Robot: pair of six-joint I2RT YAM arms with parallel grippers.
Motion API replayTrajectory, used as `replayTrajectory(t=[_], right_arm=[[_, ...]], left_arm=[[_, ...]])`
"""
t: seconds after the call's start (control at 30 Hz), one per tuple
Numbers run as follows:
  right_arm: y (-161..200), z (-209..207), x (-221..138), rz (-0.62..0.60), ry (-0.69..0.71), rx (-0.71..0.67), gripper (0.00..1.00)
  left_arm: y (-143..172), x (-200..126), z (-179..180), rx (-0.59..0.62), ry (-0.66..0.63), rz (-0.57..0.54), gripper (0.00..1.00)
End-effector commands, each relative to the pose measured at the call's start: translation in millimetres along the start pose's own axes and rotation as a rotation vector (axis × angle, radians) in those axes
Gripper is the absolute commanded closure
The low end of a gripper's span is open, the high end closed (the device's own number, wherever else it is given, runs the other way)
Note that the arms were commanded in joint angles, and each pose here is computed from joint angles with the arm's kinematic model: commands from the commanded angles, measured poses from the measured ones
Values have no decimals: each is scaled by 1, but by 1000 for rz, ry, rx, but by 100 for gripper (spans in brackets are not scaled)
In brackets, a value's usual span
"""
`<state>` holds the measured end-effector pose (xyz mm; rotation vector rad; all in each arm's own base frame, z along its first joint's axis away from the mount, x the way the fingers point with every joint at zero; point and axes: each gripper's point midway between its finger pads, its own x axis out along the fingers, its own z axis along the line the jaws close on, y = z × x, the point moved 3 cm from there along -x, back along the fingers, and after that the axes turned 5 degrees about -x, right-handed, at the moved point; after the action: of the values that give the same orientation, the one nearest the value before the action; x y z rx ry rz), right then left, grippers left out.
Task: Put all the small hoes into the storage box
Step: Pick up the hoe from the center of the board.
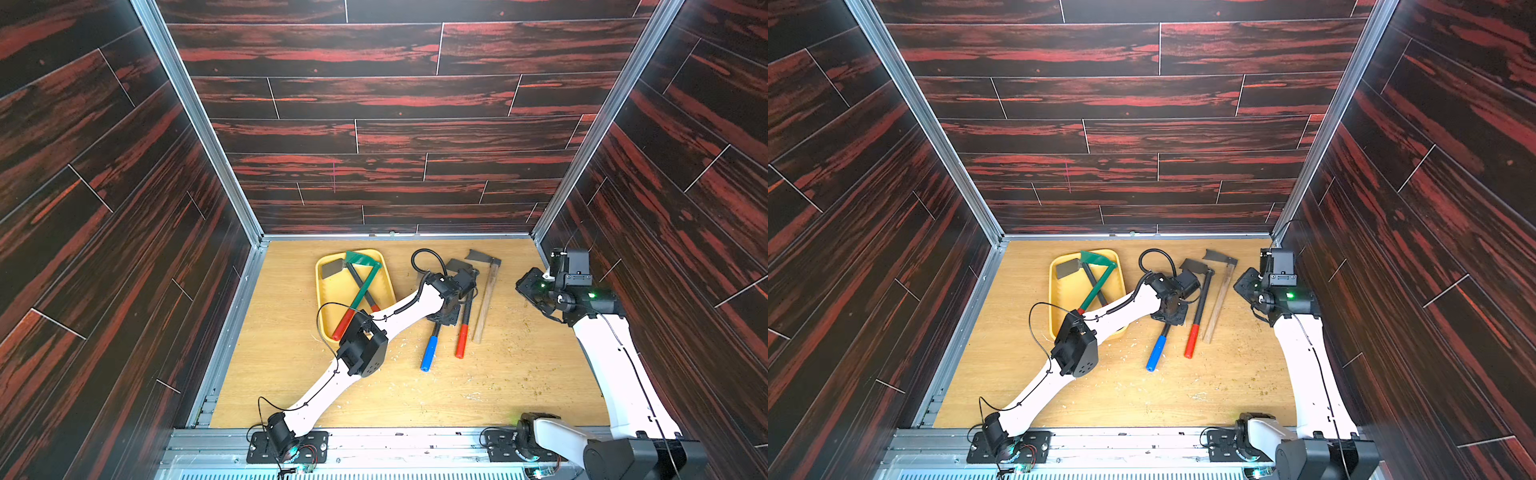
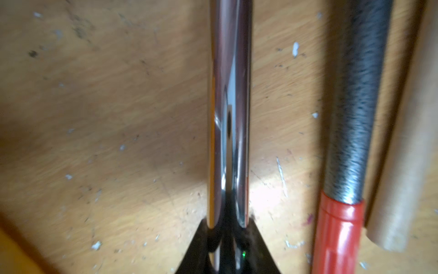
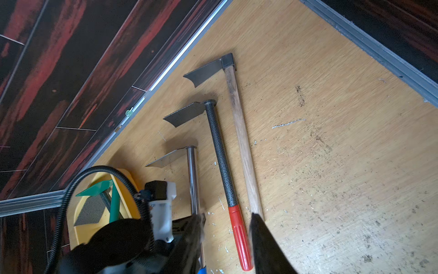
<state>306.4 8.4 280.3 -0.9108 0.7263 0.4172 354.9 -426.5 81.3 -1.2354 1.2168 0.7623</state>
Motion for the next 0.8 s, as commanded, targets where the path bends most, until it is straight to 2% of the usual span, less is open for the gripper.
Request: replayTrajectory(t=[0.0,0.3,0.77], right_arm=[[-6,0,-6,-20,4,-3,62],[-11,0,-12,-45,12,-7,62],[-11,0,-6,-35,7,-2,62]], left_arm=[[-16,-60,-3,11,28,-100,84],[-22,-80,2,27,8,-135,84],[-32,-135,7,69,14,-222,84]])
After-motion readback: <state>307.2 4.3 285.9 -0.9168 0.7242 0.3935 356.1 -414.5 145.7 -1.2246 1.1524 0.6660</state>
